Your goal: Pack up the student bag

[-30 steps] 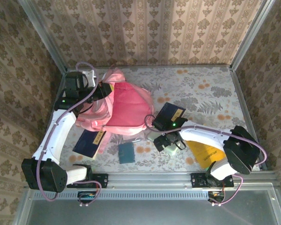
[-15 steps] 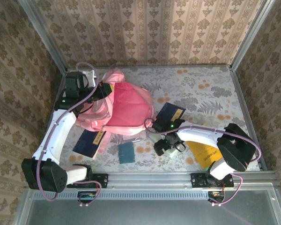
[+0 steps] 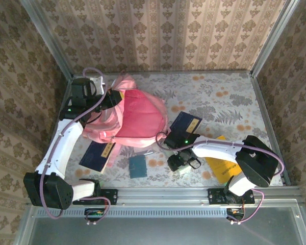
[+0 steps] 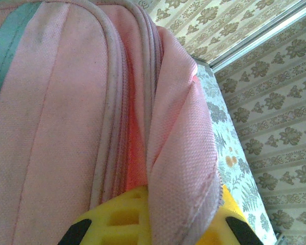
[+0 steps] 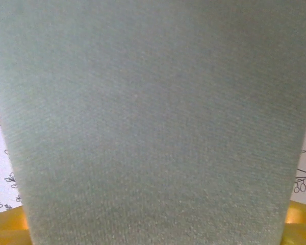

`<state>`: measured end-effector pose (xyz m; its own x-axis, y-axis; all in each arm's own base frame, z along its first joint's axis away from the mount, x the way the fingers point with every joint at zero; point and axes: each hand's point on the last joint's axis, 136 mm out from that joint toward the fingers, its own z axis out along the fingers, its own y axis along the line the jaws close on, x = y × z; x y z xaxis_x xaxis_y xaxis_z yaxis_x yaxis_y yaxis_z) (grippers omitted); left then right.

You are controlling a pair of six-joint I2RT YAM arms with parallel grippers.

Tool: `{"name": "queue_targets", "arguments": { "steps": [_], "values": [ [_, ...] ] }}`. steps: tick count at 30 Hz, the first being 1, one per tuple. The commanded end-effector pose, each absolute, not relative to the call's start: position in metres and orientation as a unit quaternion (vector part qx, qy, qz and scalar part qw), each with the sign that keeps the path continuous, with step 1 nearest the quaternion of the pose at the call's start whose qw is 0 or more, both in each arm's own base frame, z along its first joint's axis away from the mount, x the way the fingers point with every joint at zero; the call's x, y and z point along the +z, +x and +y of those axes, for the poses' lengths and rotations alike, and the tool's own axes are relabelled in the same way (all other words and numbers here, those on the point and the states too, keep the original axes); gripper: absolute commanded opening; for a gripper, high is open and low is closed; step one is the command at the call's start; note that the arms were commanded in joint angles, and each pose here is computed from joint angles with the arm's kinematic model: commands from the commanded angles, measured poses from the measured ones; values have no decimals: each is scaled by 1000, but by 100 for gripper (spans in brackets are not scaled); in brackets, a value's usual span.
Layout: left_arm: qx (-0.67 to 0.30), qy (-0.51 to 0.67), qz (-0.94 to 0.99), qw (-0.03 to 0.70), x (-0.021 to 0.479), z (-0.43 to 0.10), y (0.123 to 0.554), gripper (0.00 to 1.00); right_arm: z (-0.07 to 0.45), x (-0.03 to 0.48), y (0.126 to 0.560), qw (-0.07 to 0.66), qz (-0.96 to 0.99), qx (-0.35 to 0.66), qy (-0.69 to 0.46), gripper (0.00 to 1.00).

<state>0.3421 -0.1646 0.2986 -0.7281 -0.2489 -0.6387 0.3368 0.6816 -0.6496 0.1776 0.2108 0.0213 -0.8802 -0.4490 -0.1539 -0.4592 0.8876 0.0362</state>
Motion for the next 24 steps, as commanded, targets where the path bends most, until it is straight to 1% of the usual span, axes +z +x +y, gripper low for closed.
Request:
{"name": "queue_targets", "arguments": {
  "steps": [1, 5, 9, 14, 18, 24],
  "values": [
    [-409, 58, 812, 412, 329, -170, 344, 0, 206, 30, 183, 102, 971, 31, -213, 66],
    [-407, 56, 814, 411, 328, -169, 345, 0, 201, 47, 184, 126, 973, 42, -186, 64],
    [-404, 56, 814, 413, 330, -169, 346, 0, 186, 88, 193, 191, 971, 49, -137, 64],
    [-409, 59, 809, 418, 339, -170, 345, 0, 197, 147, 203, 269, 948, 126, -111, 62],
    [-414, 63, 803, 424, 349, -171, 343, 0, 222, 184, 216, 298, 930, 172, -129, 62],
    [-425, 65, 796, 427, 362, -173, 344, 0, 293, 231, 244, 299, 899, 287, -142, 64]
  ]
}}
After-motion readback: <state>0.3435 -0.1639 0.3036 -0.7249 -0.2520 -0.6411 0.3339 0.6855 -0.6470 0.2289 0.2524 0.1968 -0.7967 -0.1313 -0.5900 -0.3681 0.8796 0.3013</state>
